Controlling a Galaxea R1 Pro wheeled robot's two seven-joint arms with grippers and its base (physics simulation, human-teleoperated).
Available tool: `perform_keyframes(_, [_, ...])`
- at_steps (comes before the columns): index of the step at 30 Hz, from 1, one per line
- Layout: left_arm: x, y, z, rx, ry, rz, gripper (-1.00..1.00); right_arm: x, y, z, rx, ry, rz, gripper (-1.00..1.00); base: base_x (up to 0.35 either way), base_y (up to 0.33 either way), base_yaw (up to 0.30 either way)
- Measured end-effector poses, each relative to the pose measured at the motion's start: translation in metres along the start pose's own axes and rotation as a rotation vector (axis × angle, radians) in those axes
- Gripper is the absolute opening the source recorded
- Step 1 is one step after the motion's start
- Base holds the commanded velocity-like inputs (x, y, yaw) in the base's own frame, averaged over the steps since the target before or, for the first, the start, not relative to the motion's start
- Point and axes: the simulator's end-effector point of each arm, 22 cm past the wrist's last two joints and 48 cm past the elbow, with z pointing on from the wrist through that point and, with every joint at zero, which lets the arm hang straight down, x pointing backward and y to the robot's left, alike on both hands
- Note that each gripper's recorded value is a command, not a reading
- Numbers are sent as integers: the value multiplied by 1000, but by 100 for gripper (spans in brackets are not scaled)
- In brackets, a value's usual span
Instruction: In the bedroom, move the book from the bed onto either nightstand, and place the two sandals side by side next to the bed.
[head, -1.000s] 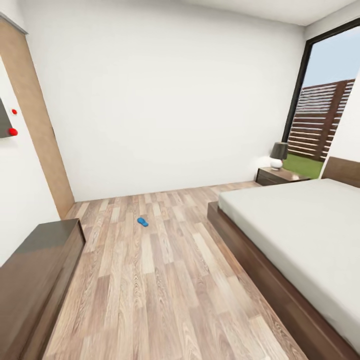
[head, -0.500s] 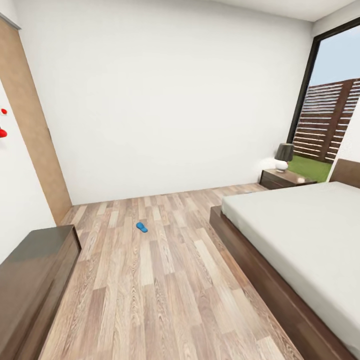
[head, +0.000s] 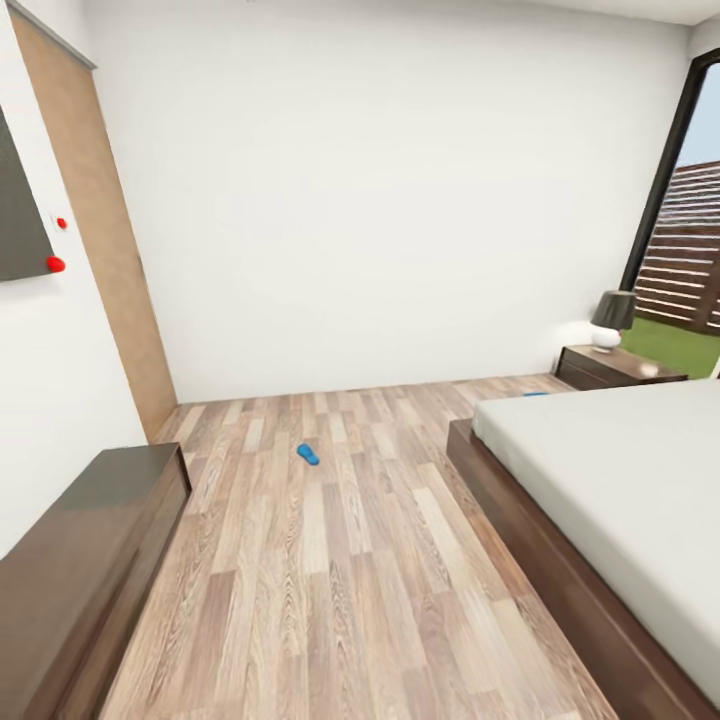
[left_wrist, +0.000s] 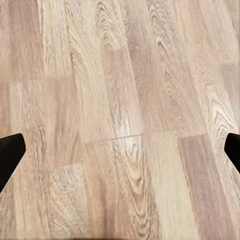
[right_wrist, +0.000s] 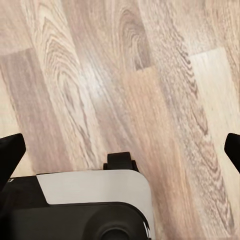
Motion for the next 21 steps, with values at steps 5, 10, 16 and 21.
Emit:
perform_keyframes(5, [0,0,0,1,0,2,100,0,0,0,0,0,0,100,1,0,291])
perform_keyframes(10, [0,0,0,0,0,2,100,0,0,0,0,0,0,100,0,0,292])
perform_keyframes(16, [0,0,0,0,0,2,100,0,0,0,0,0,0,100,0,0,291])
perform_keyframes(21, [0,-1,0,1,0,4,100,0,0,0,0,1,0,100,0,0,146])
